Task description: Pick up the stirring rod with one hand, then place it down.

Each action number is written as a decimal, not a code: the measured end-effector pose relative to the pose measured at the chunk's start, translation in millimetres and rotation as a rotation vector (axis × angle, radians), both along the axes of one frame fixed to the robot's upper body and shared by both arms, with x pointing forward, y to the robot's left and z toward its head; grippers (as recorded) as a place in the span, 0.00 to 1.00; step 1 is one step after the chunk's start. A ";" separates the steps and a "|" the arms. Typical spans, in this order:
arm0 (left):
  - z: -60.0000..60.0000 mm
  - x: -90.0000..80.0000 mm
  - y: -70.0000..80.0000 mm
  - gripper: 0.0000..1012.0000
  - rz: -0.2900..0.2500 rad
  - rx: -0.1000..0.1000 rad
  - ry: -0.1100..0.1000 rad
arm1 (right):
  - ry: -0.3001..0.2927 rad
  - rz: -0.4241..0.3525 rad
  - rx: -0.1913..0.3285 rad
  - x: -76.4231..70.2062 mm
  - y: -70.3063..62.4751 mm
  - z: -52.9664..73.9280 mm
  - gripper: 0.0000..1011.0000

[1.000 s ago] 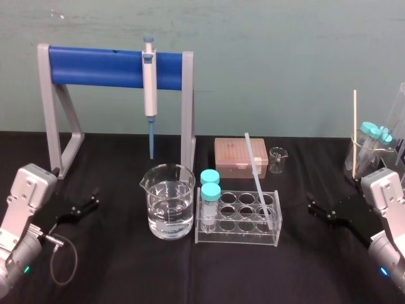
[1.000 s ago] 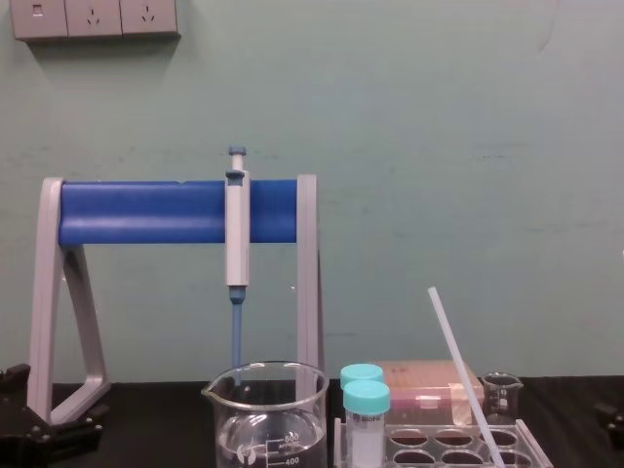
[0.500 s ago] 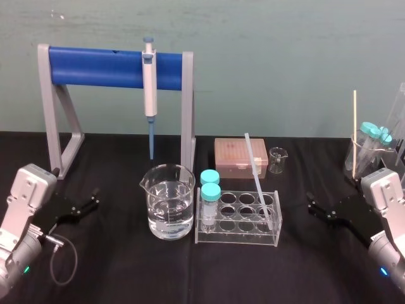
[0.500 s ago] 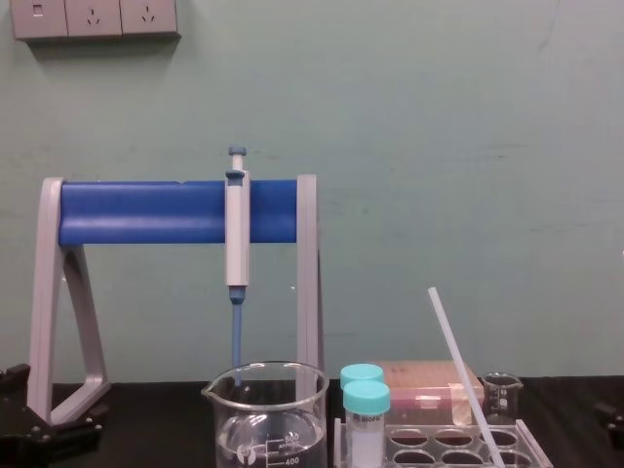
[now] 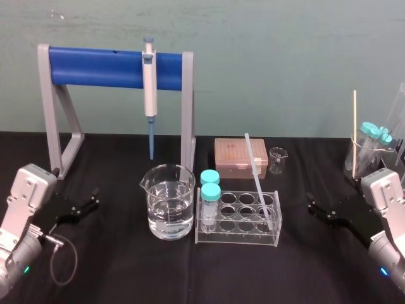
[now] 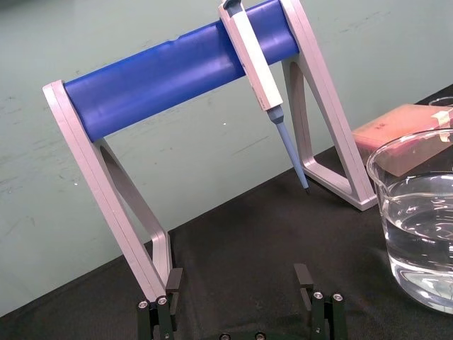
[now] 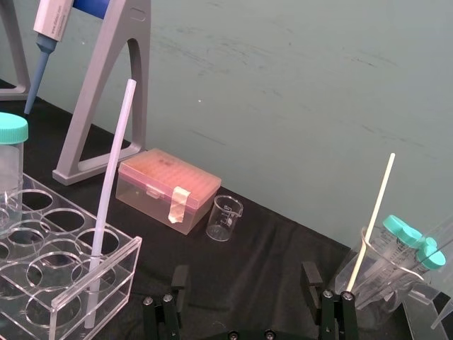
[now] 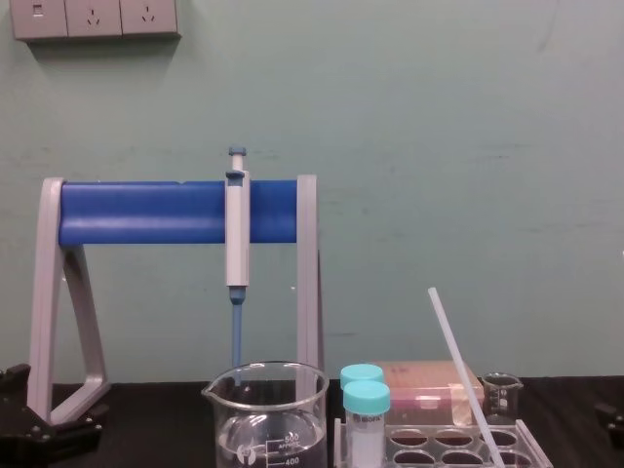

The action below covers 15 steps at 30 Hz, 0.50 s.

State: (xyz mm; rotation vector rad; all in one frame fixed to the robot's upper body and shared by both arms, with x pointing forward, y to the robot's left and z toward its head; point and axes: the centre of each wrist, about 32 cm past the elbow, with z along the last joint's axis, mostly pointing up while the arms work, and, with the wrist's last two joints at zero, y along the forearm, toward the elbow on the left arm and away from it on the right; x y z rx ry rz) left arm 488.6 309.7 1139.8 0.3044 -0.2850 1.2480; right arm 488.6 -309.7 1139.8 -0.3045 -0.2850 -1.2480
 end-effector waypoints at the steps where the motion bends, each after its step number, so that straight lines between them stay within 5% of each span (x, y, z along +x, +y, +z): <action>1: 0.0 0.0 0.0 0.99 0.000 0.000 0.000 | 0.000 0.000 0.000 0.0 0.0 0.0 0.99; 15: 0.0 0.0 0.0 0.99 0.000 0.000 0.000 | -0.032 0.007 -0.012 0.0 -0.5 0.2 0.99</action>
